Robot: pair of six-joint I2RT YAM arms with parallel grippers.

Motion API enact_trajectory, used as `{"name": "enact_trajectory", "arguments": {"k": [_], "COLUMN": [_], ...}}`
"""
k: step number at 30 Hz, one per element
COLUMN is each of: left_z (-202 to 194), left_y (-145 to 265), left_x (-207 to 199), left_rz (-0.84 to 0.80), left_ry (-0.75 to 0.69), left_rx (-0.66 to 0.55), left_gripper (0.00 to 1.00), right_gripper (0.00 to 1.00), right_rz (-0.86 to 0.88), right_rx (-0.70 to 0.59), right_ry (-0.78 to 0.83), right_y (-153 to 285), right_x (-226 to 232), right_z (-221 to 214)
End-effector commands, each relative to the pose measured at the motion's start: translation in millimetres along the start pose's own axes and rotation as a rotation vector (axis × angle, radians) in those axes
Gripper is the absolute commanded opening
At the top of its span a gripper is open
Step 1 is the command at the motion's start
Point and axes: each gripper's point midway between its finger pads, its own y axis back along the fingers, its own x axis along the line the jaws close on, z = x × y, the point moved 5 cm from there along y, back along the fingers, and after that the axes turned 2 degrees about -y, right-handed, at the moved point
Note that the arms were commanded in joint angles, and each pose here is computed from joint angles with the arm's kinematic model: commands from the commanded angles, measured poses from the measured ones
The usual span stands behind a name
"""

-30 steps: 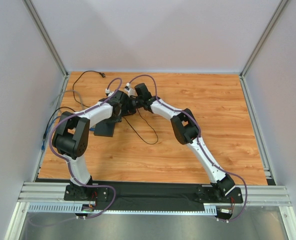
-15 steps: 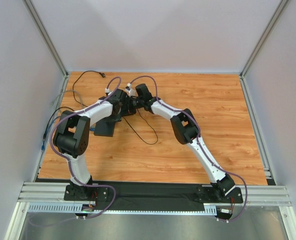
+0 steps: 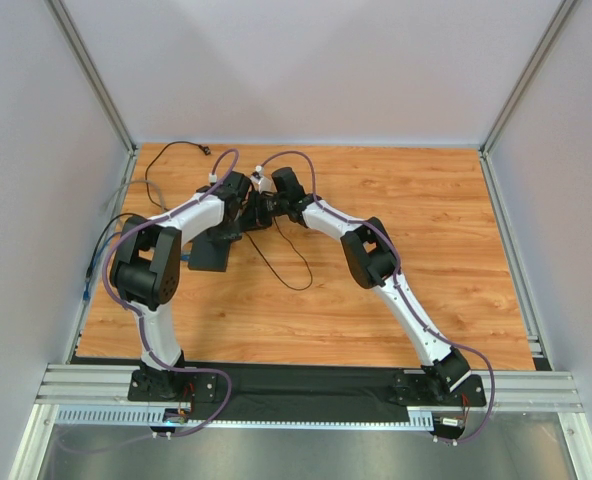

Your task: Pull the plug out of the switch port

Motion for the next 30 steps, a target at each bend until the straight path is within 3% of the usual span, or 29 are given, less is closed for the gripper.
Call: {"name": "enact_trajectory", "arguments": {"k": [1, 9, 14, 30], "left_z": [6.6, 7.6, 7.8, 8.9], "left_y": [-29.7, -30.2, -30.7, -30.9], "left_x": [-6.4, -4.4, -4.1, -4.5], "left_rz": [-0.025, -0.028, -0.028, -0.026], "left_ry": [0.096, 0.115, 0.120, 0.122], "left_rx": [0.005, 0.011, 0.010, 0.011], "left_gripper": [0.42, 0.40, 0.40, 0.41], "right_gripper": [0.16, 0.11, 0.00, 0.00], "right_rz": [-0.001, -0.001, 0.016, 0.048], "right_rx": [0.020, 0.011, 0.007, -0.026], "right_ry": [-0.039, -0.066, -0.087, -0.126], "right_y": [0.7, 5.0, 7.3, 16.7], "right_x": [-7.6, -11.7, -12.3, -11.1], "right_z": [-4.8, -3.4, -2.6, -1.2]}}
